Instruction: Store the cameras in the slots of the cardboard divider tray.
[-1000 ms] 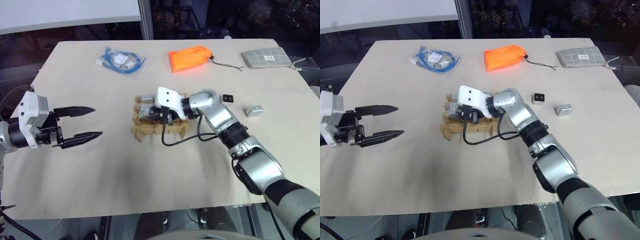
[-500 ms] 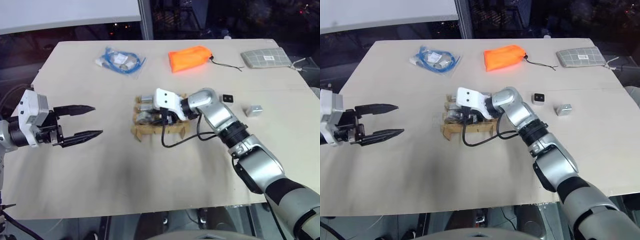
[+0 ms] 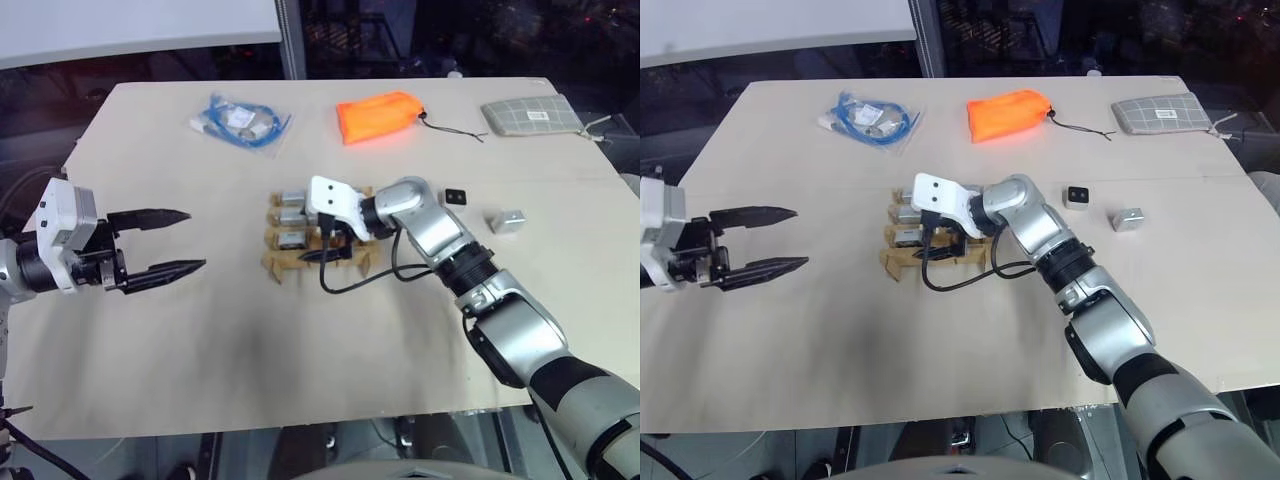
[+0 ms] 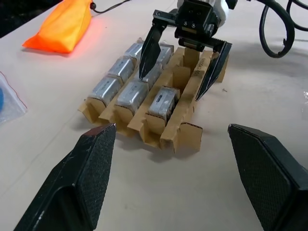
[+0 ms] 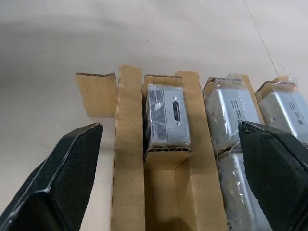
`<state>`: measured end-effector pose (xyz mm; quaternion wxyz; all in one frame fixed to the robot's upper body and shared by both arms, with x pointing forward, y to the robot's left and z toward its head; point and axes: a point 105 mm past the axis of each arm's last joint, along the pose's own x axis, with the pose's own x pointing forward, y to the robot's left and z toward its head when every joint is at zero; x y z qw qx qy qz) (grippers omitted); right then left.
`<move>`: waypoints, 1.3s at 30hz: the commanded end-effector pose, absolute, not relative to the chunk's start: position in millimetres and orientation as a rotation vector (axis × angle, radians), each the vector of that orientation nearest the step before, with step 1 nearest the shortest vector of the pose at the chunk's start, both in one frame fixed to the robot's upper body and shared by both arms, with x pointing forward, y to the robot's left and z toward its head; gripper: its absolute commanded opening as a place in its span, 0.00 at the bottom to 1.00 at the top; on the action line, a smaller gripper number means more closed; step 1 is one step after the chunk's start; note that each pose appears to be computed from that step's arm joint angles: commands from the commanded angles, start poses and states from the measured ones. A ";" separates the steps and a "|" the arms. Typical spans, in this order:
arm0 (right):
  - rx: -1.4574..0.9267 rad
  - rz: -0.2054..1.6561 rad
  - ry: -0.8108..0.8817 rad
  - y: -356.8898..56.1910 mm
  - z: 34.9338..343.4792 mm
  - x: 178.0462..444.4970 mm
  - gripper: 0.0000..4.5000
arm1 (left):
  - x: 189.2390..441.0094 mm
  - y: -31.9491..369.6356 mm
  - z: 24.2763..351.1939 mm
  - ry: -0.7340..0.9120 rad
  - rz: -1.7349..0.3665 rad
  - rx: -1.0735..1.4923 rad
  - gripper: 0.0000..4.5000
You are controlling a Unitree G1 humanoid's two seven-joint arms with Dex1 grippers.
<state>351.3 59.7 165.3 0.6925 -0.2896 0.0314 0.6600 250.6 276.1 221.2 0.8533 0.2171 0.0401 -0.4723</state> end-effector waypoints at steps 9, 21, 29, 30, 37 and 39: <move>-0.498 1.364 -0.016 -30.2 219.3 344.4 1.00 | 252.2 256.9 234.6 0.006 -1.073 0.446 0.86; -0.531 0.841 0.222 -200.4 203.7 357.2 1.00 | 264.9 185.2 238.4 -0.136 -1.347 0.380 0.86; -0.712 0.724 0.358 -271.4 181.9 355.6 1.00 | 270.4 148.8 244.0 -0.210 -1.465 0.352 0.86; -0.732 0.725 0.375 -277.4 180.2 356.4 1.00 | 271.1 148.3 244.5 -0.210 -1.468 0.353 0.86; -0.861 0.835 0.445 -285.6 171.8 366.5 1.00 | 272.2 148.9 247.5 -0.211 -1.471 0.363 0.86; -0.925 0.857 0.465 -286.6 170.6 370.3 1.00 | 270.6 149.7 248.4 -0.210 -1.466 0.367 0.86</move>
